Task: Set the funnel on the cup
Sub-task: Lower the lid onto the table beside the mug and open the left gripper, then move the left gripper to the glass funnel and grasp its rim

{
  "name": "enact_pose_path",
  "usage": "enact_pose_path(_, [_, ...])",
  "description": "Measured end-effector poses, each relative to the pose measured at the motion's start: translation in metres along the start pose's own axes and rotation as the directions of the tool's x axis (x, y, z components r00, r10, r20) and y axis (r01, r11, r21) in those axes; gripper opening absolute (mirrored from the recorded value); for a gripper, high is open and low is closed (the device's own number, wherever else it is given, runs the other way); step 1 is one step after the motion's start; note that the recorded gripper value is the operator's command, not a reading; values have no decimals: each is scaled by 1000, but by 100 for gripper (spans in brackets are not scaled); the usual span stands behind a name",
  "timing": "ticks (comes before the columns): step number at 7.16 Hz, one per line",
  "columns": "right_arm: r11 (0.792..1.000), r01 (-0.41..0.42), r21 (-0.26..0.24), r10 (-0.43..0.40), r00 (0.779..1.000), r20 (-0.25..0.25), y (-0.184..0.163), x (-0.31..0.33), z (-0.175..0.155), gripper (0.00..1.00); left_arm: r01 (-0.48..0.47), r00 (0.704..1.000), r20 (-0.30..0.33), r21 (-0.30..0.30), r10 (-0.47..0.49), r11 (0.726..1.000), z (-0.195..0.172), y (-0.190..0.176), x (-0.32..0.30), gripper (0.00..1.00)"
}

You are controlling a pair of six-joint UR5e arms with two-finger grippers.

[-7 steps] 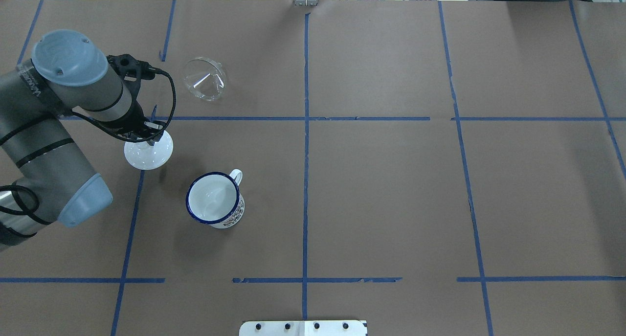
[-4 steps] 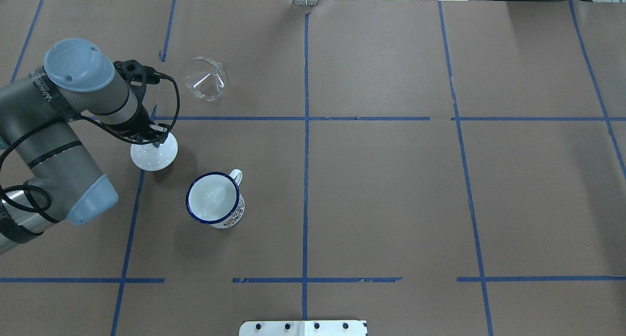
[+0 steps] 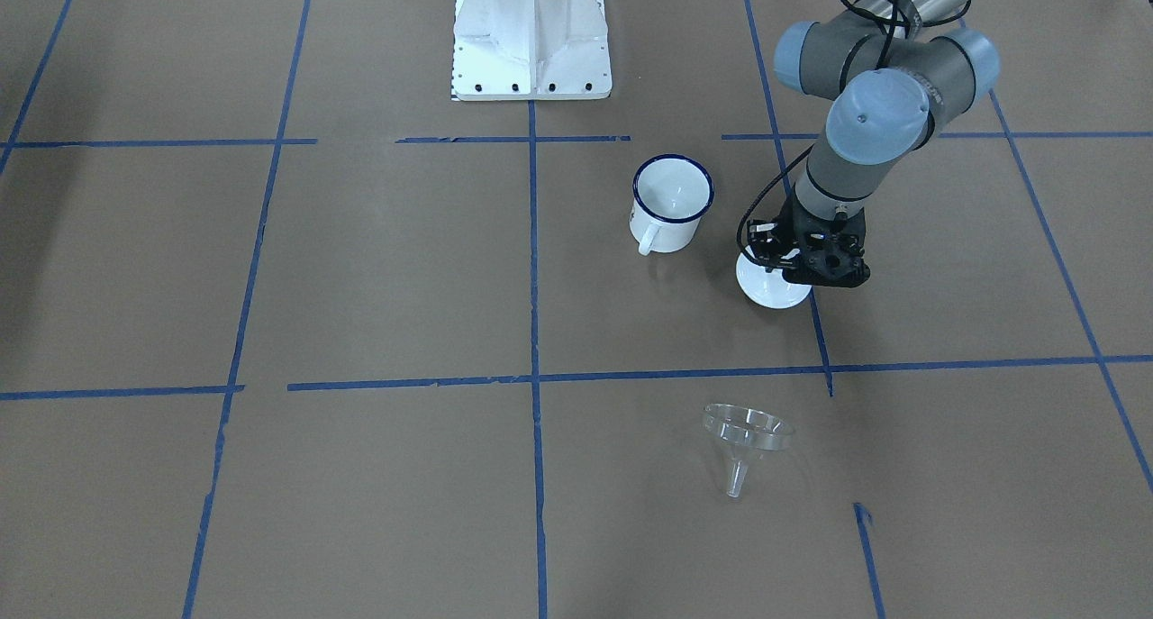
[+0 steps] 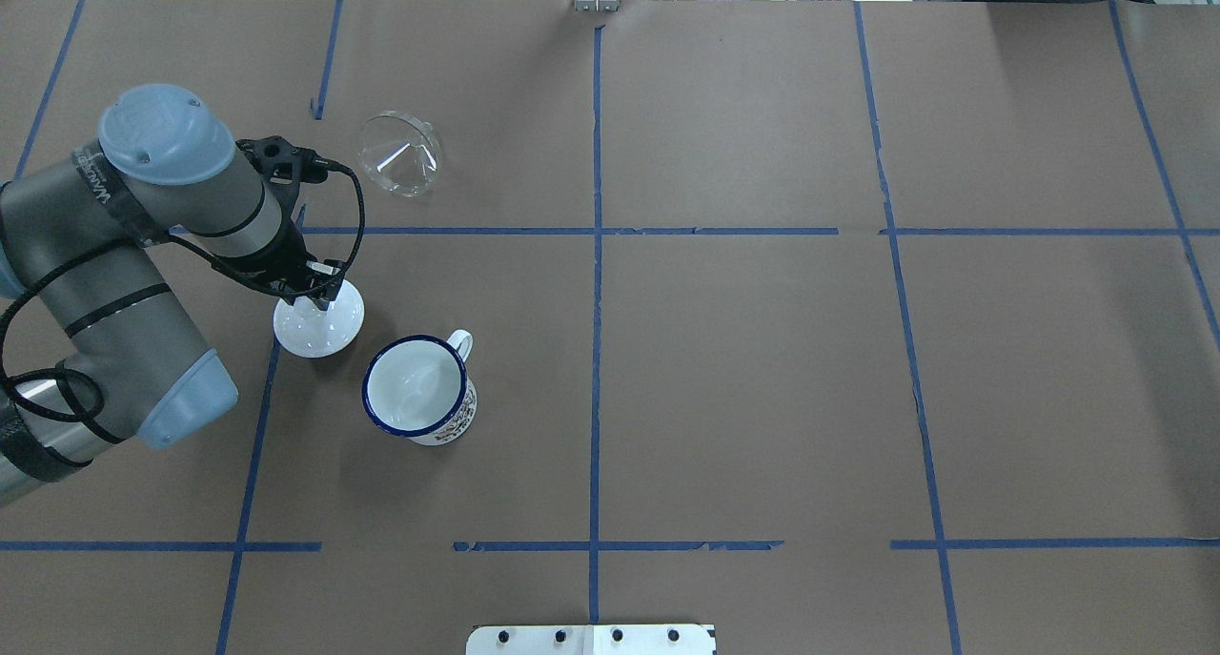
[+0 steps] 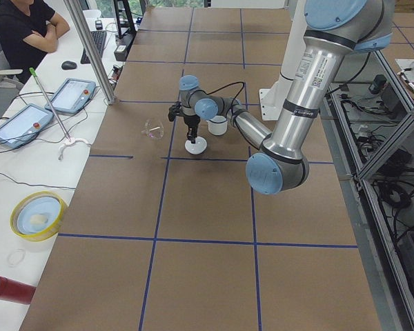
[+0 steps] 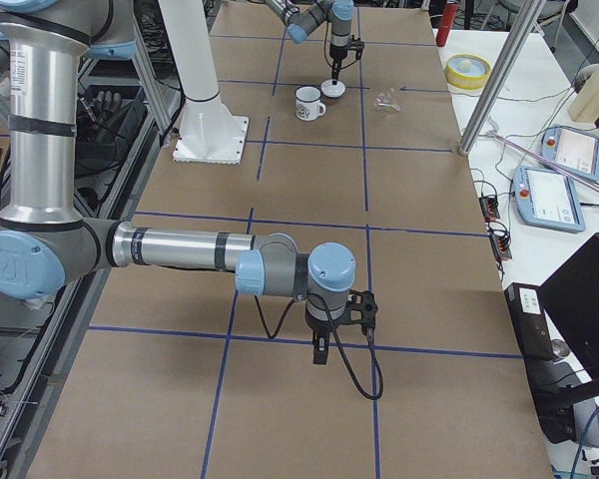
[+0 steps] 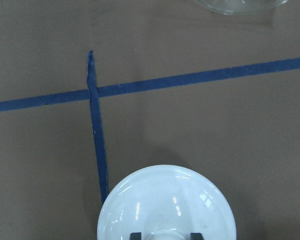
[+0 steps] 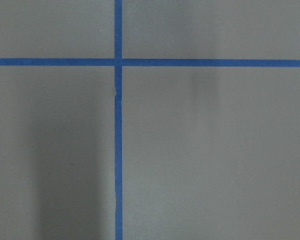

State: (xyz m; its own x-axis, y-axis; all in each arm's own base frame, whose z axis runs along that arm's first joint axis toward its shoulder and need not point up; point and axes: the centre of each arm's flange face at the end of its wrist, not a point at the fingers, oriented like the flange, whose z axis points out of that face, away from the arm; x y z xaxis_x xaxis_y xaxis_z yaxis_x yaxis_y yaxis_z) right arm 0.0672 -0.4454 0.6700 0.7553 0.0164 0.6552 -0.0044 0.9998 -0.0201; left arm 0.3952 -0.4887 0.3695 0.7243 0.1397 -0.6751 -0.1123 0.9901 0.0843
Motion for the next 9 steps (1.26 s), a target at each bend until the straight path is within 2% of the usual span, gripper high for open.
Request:
enact_pose_path(4, [1000,0,0,0,1000,0,0,0,0,100,-5,1000,-26,-22,4,1000,-1,10,15,100])
enact_pose_path(5, [1000,0,0,0,1000,0,0,0,0,100,37,998,-43,-4,-37,999,-18,9,17,100])
enact_pose_path(6, [1000,0,0,0,1000,0,0,0,0,100,127,990,-66,29,-125,991,-41,1,13,100])
enact_pose_path(7, [1000,0,0,0,1000,0,0,0,0,100,245,966,-103,64,-237,968,-66,-10,11,100])
enact_pose_path(8, [1000,0,0,0,1000,0,0,0,0,100,389,914,-169,106,-369,915,-84,-22,11,100])
enact_pose_path(9, [1000,0,0,0,1000,0,0,0,0,100,529,837,-255,150,-485,835,-91,-34,11,100])
